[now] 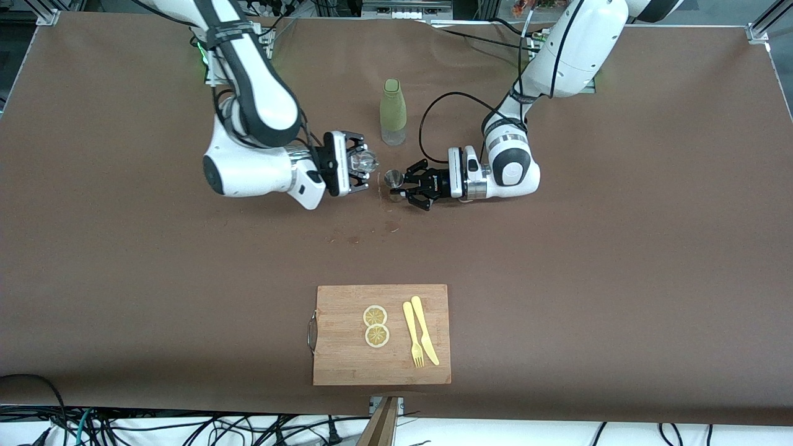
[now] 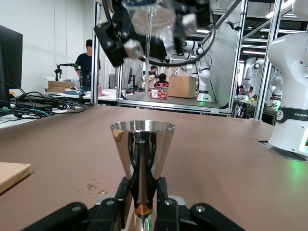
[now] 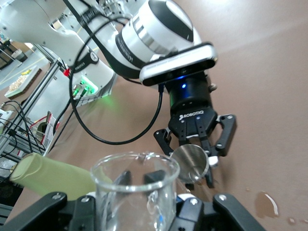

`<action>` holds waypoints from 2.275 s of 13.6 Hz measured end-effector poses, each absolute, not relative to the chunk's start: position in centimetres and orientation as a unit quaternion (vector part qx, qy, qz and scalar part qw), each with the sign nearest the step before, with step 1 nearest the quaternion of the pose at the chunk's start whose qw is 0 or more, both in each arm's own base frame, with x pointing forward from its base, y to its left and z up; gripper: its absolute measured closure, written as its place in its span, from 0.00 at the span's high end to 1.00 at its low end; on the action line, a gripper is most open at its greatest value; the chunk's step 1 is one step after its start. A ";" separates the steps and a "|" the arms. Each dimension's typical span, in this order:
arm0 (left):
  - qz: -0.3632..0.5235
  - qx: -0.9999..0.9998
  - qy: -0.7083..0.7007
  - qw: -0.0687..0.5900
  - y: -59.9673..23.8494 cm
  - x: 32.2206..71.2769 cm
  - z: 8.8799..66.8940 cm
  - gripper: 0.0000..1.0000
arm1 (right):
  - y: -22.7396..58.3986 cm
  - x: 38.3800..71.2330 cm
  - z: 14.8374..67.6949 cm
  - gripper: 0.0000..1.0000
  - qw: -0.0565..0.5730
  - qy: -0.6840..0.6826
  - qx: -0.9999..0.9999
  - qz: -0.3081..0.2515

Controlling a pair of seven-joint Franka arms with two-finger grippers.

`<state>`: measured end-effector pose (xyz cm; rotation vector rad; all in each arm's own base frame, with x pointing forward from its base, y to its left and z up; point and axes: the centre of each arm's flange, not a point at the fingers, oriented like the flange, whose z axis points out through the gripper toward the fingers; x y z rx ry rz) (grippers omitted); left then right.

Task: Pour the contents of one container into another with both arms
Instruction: 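Tilt the glass cup upright and move it away from the jigger, then lower the glass cup with the right gripper while the left gripper lowers the jigger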

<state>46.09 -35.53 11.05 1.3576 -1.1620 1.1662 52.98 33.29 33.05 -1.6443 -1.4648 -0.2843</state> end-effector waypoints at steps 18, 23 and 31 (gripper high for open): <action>0.375 0.545 -0.539 0.522 -16.4 57.5 17.7 0.25 | 8.1 56.4 29.3 0.14 0.545 -0.629 -0.481 -0.275; 0.347 0.509 -0.562 0.552 -6.8 59.1 16.0 0.25 | -1.2 53.6 19.2 0.14 0.559 -0.637 -0.457 -0.269; 0.373 0.485 -0.538 0.580 8.2 57.1 11.2 0.25 | -10.4 51.2 9.7 0.14 0.570 -0.643 -0.423 -0.287</action>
